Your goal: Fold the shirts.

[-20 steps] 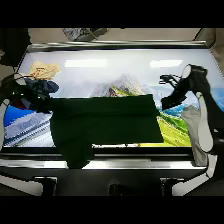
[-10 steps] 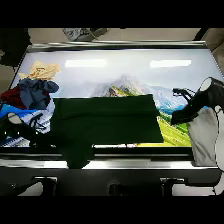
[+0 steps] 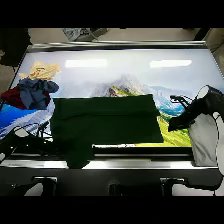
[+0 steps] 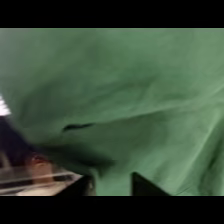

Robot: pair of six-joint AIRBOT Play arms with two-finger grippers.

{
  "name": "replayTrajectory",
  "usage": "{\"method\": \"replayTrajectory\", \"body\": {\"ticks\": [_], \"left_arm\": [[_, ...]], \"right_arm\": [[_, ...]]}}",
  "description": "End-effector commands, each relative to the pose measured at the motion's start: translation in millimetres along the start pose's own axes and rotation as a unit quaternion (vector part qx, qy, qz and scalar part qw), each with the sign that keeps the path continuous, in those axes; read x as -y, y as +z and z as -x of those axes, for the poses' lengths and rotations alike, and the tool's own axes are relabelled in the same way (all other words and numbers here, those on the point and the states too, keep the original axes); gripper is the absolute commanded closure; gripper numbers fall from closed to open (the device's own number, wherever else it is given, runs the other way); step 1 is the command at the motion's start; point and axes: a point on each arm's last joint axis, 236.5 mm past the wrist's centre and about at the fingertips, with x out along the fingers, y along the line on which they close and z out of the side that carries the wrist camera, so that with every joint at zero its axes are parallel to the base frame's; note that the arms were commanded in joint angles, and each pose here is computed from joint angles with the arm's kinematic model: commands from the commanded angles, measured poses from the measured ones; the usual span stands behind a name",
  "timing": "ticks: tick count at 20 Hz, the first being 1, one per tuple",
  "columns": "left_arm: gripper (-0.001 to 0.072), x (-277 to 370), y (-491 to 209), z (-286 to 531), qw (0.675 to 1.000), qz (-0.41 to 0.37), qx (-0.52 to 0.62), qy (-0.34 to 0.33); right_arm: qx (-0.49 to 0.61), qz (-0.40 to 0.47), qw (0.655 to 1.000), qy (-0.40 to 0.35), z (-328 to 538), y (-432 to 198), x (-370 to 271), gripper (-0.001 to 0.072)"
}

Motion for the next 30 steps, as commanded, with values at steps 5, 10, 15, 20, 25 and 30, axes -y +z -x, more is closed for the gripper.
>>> {"method": "replayTrajectory", "body": {"ticks": [5, 10, 15, 20, 25, 30], "left_arm": [[0.0668, -1, 3, -7, 1.000, 0.001, 0.011, 0.005], [0.0668, 0, 4, -5, 1.000, -0.006, 0.016, 0.005], [0.0668, 0, 6, -5, 1.000, -0.009, 0.021, 0.006], [0.0670, 5, 32, 26, 0.996, -0.059, 0.064, 0.030], [0.0672, 54, 87, 122, 0.973, -0.125, 0.194, 0.029], [0.0673, 88, 155, 187, 0.951, -0.135, 0.276, 0.021]], "right_arm": [[0.006, -0.011, 0.998, 0.057, -55, -18, -26, 0.0167], [0.050, -0.039, 0.995, 0.071, -73, -2, -31, 0.0169], [0.037, -0.042, 0.995, 0.077, -86, 4, -41, 0.0447], [0.050, 0.011, 0.998, 0.044, -65, 12, -40, 0.0671], [0.124, 0.061, 0.990, -0.001, 11, 47, -41, 0.0676], [0.264, 0.065, 0.959, -0.075, 90, 124, -24, 0.0678]]}}
